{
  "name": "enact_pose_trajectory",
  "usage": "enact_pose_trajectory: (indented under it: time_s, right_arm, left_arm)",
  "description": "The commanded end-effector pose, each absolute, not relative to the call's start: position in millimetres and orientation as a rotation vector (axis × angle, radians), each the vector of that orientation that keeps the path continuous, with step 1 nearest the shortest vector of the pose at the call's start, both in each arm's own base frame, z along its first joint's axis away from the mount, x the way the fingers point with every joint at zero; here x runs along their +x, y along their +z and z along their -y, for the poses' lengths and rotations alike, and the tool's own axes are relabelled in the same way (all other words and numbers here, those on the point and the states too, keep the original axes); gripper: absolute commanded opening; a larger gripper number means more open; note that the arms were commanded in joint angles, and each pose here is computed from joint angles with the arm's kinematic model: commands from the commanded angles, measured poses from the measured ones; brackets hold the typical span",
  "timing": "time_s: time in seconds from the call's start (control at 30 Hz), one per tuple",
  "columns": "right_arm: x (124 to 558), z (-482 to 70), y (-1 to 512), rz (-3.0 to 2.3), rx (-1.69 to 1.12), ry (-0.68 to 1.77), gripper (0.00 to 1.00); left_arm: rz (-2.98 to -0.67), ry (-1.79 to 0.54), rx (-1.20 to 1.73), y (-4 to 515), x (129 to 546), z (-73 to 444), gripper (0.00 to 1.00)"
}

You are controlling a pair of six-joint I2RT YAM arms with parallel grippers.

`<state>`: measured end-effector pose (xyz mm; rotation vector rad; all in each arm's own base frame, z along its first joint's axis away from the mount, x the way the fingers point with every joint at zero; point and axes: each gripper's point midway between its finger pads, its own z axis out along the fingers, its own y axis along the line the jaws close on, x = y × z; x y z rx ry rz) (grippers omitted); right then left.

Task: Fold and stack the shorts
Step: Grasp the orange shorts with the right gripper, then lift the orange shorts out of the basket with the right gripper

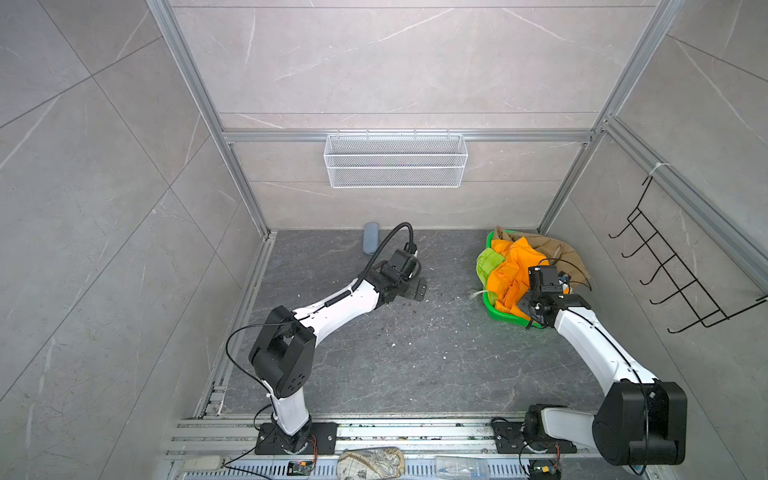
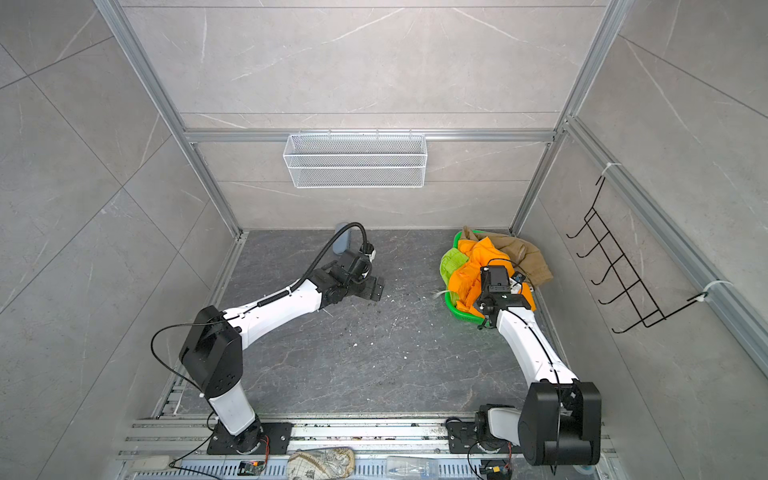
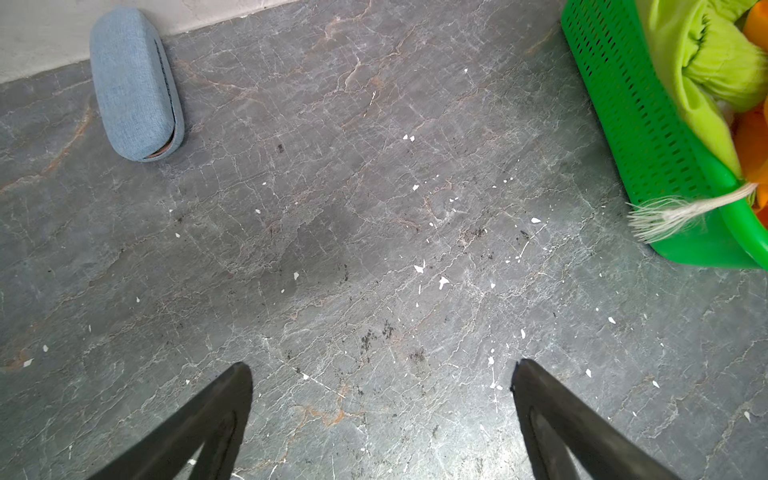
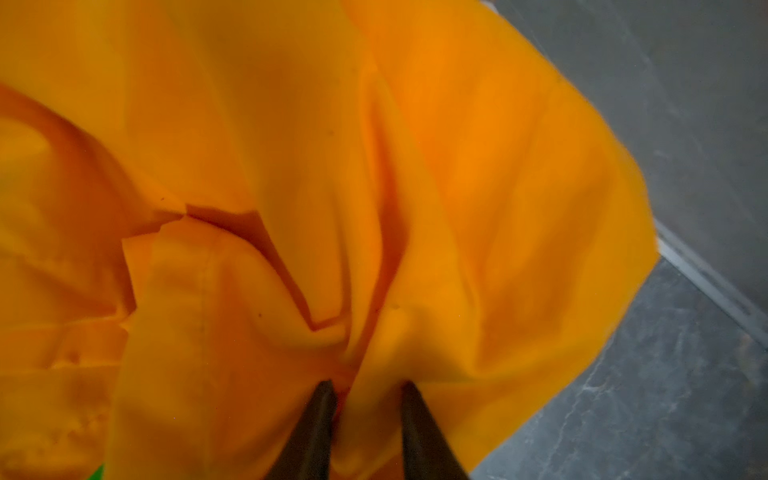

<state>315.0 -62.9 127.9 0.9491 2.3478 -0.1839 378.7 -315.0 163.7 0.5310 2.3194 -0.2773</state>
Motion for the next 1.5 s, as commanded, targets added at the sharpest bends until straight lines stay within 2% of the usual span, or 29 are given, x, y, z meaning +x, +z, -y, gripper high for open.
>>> enact_pose_trajectory:
  time_s: [0.0, 0.2, 0.43, 0.6, 0.8, 0.93, 1.13, 1.23, 1.3, 1.37, 1.4, 1.47]
  right_arm:
    - [324, 58, 125, -2.360, 0.939, -0.093, 0.02]
    - [332, 54, 137, -2.365, 0.894, -0.031, 0.00]
    - [348, 53, 195, -2.289, 0.811, -0.003, 0.00]
    - [371, 42, 270, -2.169, 0.693, 0.110, 0.00]
    - [395, 15, 375, -2.031, 0.534, 0.278, 0.00]
    - [402, -30, 440, -1.953, 0.367, 0.368, 0.00]
    - [397, -155, 499, -1.902, 0.037, 0.524, 0.00]
    - [385, -236, 491, -1.931, -0.132, 0.630, 0.00]
    - [379, -280, 460, -2.009, -0.235, 0.606, 0.00]
    - [379, -309, 417, -2.107, -0.290, 0.500, 0.29]
    - [379, -317, 398, -2.153, -0.303, 0.445, 0.37]
    - [382, -321, 365, -2.240, -0.286, 0.364, 0.43]
  left_arm:
    - [-2.269, -0.302, 0.550, 185, 384, 321, 1.00]
    - [-2.263, -0.298, 0.547, 193, 382, 319, 1.00]
    - [-2.203, -0.234, 0.570, 224, 384, 308, 1.00]
    - [-2.174, -0.195, 0.582, 248, 386, 301, 1.00]
    - [-2.236, -0.307, 0.480, 270, 395, 281, 1.00]
    - [-2.211, -0.349, 0.401, 291, 404, 259, 1.00]
    - [-2.195, -0.378, 0.271, 316, 404, 220, 1.00]
    - [-2.234, -0.427, 0.124, 313, 402, 191, 1.00]
    - [-2.258, -0.477, 0.045, 306, 397, 174, 1.00]
    - [-2.268, -0.494, -0.009, 298, 390, 160, 1.00]
    - [-2.273, -0.495, -0.031, 295, 386, 153, 1.00]
    - [-2.278, -0.481, -0.055, 290, 377, 141, 1.00]
